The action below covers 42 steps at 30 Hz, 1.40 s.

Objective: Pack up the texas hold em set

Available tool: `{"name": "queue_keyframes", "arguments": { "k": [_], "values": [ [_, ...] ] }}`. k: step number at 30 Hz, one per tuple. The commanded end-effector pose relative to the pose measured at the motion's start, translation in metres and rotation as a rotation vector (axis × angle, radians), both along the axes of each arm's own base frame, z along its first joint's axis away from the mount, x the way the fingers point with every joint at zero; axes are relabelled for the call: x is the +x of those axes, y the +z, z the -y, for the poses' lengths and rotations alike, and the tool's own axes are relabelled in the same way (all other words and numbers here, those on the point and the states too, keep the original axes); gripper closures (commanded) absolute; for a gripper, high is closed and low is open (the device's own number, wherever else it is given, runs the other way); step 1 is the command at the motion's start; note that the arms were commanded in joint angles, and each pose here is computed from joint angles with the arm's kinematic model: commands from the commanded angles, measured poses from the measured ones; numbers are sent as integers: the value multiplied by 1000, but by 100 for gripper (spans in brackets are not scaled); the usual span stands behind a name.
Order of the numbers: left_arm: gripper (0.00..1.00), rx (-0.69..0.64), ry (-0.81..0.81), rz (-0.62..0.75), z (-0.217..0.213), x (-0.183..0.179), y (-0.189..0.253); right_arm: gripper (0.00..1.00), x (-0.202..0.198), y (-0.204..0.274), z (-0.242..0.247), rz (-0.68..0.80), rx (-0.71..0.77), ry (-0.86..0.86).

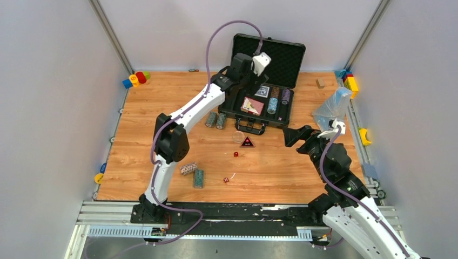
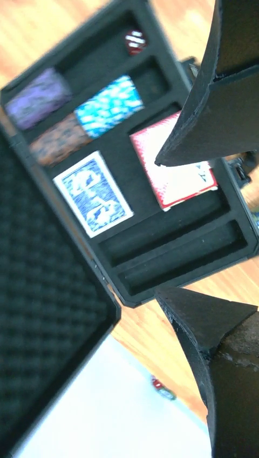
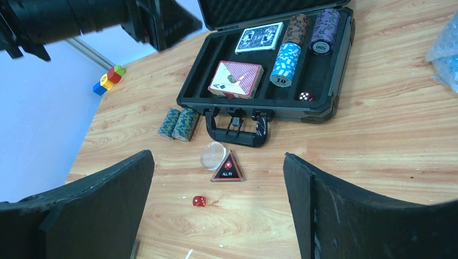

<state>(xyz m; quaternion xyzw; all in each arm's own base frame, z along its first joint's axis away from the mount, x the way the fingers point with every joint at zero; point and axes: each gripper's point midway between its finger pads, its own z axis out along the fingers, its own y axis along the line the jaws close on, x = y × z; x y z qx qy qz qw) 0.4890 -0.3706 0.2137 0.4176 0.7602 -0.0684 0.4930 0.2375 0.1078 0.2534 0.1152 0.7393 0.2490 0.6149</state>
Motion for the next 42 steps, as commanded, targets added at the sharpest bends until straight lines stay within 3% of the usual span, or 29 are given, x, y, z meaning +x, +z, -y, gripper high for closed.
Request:
{"name": "queue_keyframes", "arguments": {
  "k": [1, 6, 11, 18, 23, 28, 33, 42],
  "values": [
    [13, -194, 362, -138, -11, 13, -10, 9, -1, 4, -4, 18, 17, 21],
    [26, -298, 398, -229, -8, 19, -31, 9, -3, 4, -5, 20, 18, 33],
    [35, -318, 372, -308, 0, 18, -53, 9, -2, 2, -6, 14, 15, 32],
    [38, -293, 433, -380, -5, 14, -80, 9, -2, 1, -5, 11, 17, 29],
    [47, -295, 422, -452, -1, 4, -96, 9, -2, -1, -5, 9, 22, 27],
    [50, -283, 449, -503, -3, -3, -112, 10, -3, 0, -4, 11, 28, 25],
    [65, -300, 423, -589, 5, -17, -120, 10, -3, 1, -5, 13, 33, 27],
    [72, -334, 365, -695, 19, -33, -131, 10, -6, 3, -5, 16, 52, 33]
  ]
}}
